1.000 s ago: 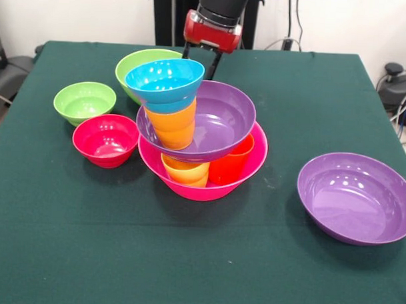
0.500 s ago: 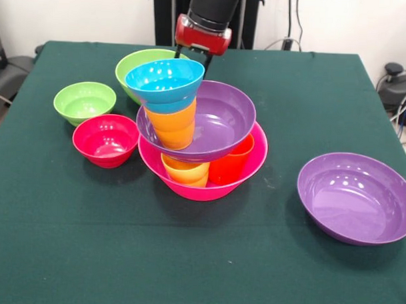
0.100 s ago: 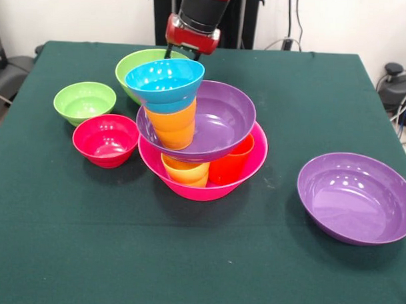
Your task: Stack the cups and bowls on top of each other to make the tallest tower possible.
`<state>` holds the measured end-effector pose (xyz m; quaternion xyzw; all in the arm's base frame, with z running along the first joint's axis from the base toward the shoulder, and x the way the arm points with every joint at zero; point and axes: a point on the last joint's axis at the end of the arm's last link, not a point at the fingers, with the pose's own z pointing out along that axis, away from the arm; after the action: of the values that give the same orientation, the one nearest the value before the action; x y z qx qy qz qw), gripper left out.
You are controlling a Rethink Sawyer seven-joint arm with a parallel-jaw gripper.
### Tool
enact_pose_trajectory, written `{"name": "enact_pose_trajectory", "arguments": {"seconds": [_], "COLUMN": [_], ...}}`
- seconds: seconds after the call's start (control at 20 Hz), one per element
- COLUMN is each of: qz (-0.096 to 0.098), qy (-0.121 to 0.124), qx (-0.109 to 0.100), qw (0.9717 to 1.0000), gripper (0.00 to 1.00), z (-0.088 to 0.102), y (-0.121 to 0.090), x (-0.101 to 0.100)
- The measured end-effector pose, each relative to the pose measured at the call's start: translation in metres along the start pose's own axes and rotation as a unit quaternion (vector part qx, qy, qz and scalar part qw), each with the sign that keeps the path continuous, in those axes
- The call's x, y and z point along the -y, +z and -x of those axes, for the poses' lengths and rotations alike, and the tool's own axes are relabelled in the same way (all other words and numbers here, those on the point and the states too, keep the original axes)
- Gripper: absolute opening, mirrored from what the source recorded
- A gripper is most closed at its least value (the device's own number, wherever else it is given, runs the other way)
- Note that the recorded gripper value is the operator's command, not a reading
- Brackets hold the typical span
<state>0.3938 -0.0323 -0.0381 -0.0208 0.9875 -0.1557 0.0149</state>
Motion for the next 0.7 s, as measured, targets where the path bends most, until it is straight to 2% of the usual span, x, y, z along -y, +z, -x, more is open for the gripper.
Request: {"name": "enact_pose_trajectory", "arguments": {"seconds": [0.4, 0.7], "qz": [0.001, 0.001], "qy": [0.016, 0.017], "qx": [0.013, 0.017], "qw": [0.9998, 0.9997], "gripper": [0.0, 0.0], "z": [0.01, 0.013], "y": [-0.004, -0.007], "x": [0.013, 0.014]}}
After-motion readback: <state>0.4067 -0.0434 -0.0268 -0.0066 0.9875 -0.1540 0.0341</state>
